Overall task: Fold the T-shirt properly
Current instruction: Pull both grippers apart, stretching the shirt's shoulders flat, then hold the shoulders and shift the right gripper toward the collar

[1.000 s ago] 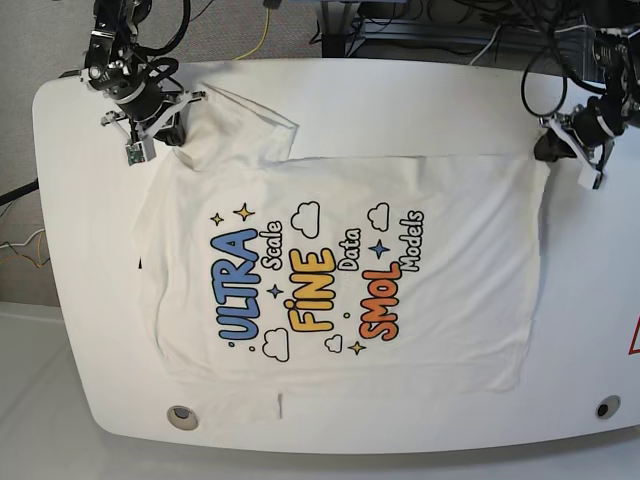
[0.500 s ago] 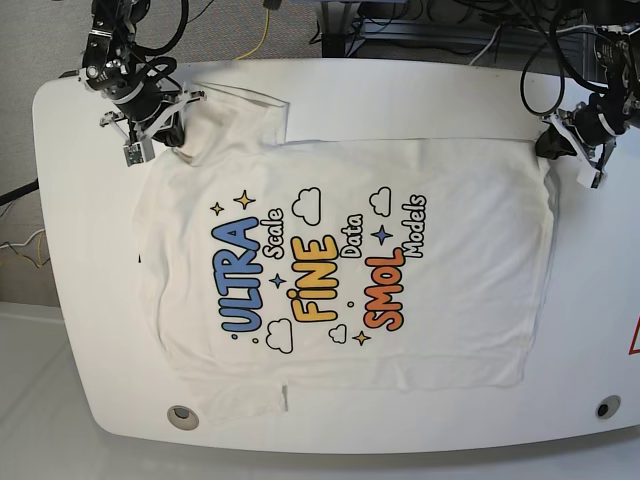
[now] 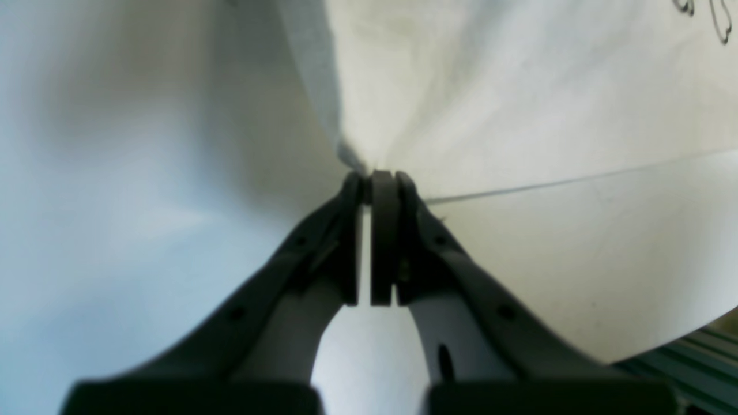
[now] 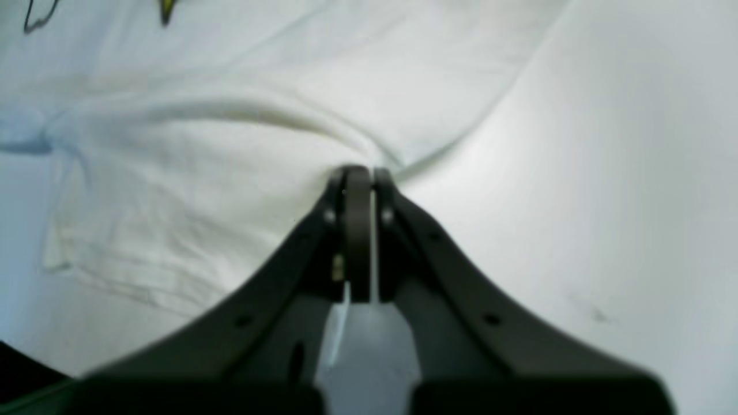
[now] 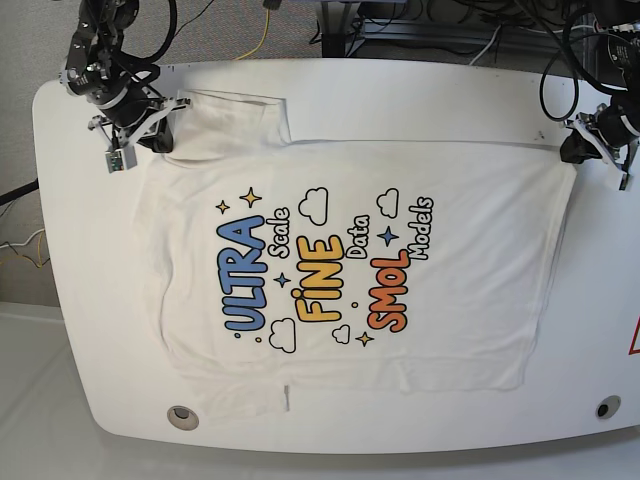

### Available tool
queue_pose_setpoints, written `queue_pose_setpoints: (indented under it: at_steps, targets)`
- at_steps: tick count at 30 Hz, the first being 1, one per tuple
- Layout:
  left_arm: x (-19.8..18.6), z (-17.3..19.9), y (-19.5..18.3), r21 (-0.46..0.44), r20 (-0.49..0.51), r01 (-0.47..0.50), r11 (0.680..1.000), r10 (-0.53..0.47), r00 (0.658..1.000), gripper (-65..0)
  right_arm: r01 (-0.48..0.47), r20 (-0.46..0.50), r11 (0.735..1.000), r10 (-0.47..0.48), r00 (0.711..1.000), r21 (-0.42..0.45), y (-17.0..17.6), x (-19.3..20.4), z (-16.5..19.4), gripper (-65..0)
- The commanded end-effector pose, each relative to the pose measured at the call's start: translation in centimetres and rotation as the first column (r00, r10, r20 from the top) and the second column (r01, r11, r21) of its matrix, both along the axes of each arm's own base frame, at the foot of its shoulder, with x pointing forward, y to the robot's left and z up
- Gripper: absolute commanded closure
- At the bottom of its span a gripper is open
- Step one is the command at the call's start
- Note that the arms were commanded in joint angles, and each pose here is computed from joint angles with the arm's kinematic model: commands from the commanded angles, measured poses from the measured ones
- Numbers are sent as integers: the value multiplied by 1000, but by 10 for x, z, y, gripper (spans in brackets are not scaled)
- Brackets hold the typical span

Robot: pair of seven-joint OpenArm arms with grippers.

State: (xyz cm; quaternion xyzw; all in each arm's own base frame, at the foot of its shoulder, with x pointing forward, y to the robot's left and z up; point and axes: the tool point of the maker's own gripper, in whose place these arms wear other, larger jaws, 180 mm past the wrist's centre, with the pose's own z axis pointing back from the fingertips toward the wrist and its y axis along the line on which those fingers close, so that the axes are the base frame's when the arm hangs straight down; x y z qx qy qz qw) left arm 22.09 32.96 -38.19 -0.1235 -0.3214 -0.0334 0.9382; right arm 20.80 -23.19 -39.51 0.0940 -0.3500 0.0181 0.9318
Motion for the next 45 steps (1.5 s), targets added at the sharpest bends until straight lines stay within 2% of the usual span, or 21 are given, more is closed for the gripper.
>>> queue_pose_setpoints:
  at_steps: [1,6,8,14,18,22,32,40,42,43,45]
  targets:
    - [11,28,10,40,81,7,999,-11,997,0,9,43,1000,-9,999,-5,-9,4,16,0]
    - [5,41,12,77,101,12,997,-20,995,0,29,56,1000,-29,998,-11,-17,-4,24,0]
    - [-4,49,9,106,105,32,994,-43,993,0,34,55,998,-31,998,-58,-23,-20,32,0]
    - [-15,54,4,129,100,58,990,-71,992,0,44,50,996,-40,998,-73,-28,-38,41,0]
    - [-18,57,3,139,97,64,988,-78,992,0,59,46,997,-57,997,-51,-30,-48,44,0]
    - [-22,59,8,158,89,59,986,-74,993,0,88,48,996,-89,995,22,-30,-55,47,0]
    - [-20,56,5,141,93,53,989,-67,993,0,96,61,994,-100,993,61,-30,-53,48,0]
    - [-15,60,5,143,113,47,989,-64,992,0,89,89,995,-94,992,51,-32,-39,53,0]
    - [-7,67,8,149,152,33,988,-56,987,0,79,116,997,-81,990,21,-35,-26,61,0]
    - [-24,41,-8,97,73,38,995,-45,996,-12,91,61,993,-96,994,70,-25,-37,44,-4]
    - [-25,38,-12,79,76,28,996,-34,997,-10,91,69,993,-95,993,70,-25,-34,45,-3]
